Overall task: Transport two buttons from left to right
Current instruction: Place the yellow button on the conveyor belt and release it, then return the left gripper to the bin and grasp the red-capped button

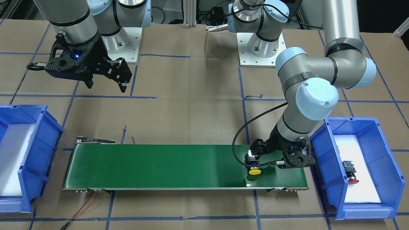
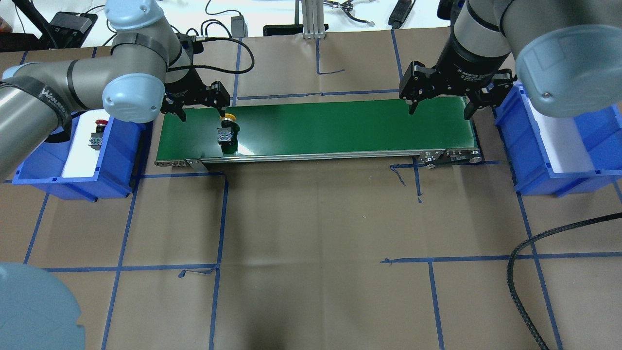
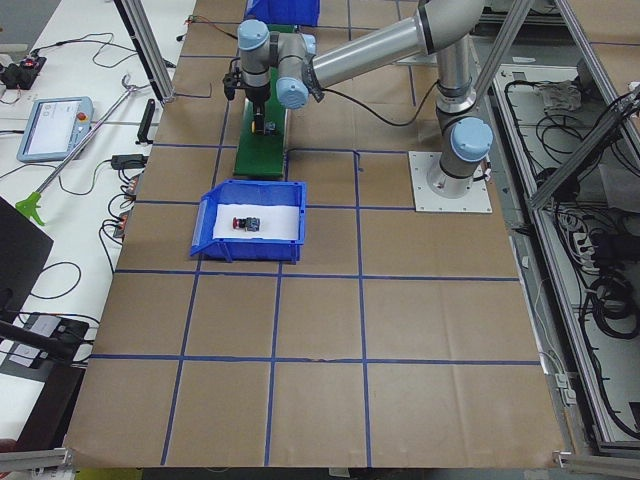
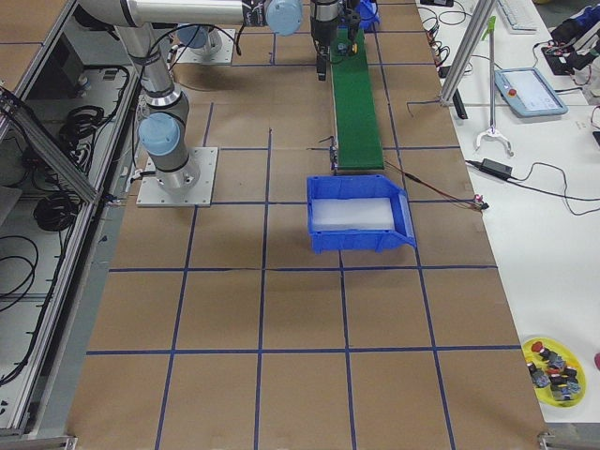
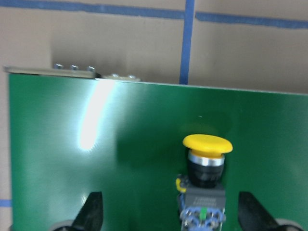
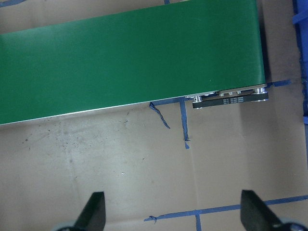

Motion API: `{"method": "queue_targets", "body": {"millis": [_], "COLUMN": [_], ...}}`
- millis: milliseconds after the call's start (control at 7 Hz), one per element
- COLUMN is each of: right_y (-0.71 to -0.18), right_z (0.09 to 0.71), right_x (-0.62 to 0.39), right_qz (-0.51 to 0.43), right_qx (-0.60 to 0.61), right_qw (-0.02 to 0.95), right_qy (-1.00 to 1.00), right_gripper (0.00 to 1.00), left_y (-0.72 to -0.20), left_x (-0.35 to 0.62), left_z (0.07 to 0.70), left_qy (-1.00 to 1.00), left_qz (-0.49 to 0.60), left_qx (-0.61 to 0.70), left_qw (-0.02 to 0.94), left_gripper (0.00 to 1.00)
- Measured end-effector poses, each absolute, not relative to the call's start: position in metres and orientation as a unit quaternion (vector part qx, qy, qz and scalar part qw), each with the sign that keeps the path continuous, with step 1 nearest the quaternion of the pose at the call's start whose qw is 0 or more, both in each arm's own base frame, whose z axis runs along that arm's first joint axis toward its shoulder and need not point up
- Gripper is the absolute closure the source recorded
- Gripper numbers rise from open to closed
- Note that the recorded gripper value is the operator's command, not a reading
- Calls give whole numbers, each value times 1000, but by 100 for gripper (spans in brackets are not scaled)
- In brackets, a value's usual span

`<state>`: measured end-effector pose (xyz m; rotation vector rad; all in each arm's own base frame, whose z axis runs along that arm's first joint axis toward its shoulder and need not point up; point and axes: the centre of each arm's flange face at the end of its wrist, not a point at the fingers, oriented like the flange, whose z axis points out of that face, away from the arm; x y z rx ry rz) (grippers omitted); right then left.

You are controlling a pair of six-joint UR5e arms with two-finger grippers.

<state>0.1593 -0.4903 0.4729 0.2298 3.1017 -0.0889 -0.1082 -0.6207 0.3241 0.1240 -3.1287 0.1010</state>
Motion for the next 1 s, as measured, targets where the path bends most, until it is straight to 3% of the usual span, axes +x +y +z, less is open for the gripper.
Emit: {"method": "queue_targets", "body": {"millis": [429, 1000], "right_y": [-490, -490], "right_z": [473, 474], "right_x": [159, 159], "right_qz": [-29, -29], "right_qx": [74, 74], "right_qw": [15, 16], "right_qy": [997, 997], "right_gripper": [0, 0], "left_y": [-628, -632], "left_x": [-71, 91], "left_z": [395, 393], "left_qy": [-999, -1000], "left_qz": [23, 15], "left_qx": [43, 11], "left_qw": [5, 3], "left_gripper": [0, 0]}}
